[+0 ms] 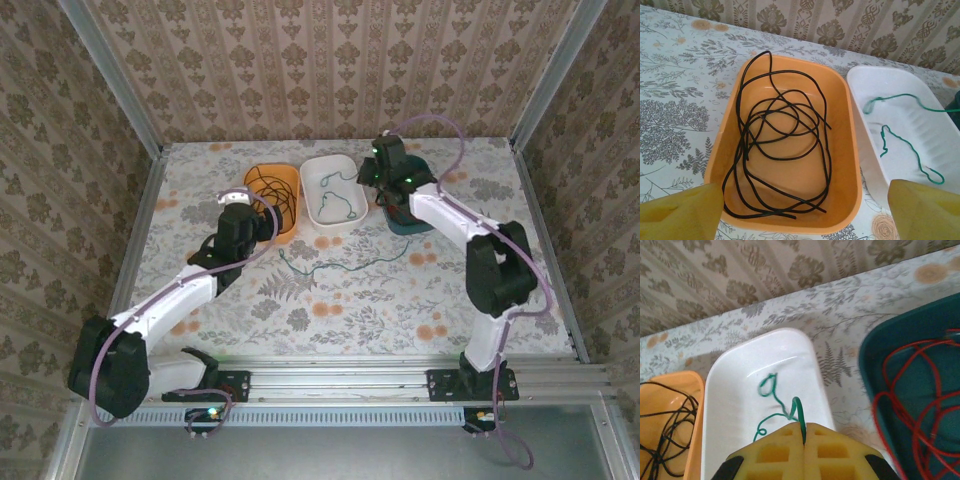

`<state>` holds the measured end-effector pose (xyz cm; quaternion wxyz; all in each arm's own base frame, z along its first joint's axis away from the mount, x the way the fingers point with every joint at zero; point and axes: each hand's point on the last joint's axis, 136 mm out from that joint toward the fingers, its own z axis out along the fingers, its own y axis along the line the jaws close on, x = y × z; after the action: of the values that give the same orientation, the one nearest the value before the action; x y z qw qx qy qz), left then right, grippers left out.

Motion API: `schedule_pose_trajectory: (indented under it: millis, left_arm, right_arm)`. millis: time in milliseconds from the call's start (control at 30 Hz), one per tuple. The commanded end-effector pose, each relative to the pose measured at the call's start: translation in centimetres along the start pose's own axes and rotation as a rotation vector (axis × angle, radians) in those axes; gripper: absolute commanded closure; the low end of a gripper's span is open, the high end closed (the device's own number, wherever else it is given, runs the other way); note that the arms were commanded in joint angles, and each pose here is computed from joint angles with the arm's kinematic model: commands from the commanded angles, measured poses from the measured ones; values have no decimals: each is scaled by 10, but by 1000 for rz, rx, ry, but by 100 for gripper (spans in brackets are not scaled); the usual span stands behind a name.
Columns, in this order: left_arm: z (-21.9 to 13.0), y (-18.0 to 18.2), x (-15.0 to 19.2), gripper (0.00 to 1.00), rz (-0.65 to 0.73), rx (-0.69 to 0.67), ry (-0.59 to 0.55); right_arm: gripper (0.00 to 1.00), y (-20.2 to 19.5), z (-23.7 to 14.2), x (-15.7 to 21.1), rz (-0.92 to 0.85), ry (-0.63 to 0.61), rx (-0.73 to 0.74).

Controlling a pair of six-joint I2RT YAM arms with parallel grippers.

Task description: Untangle the cables

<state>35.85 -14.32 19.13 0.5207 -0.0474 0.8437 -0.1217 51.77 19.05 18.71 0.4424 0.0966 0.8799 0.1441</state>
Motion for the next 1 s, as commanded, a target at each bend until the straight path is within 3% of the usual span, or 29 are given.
schedule_pose_trajectory:
  millis: [0,200,567,667,800,967]
  left_arm:
    - [-9,3,-6,14,-30,-1,-19]
    - [-10,2,0,13,-35,15,-11]
    - [-4,-13,0,13,-7,46,-2]
    - [-4,-15,0,12,2,44,-2]
    - [-5,-16,-2,12,11,44,-3]
    - [-5,-18,-5,12,22,47,-6]
  right_arm:
    - [100,12,11,15,-70,66,22]
    - [100,8,24,69,-95,272,32]
    - [100,14,32,102,-163,458,0]
    - [93,22,28,96,-157,440,-40]
    - [70,35,14,70,-158,351,-89]
    - [51,37,-7,42,-158,255,-89]
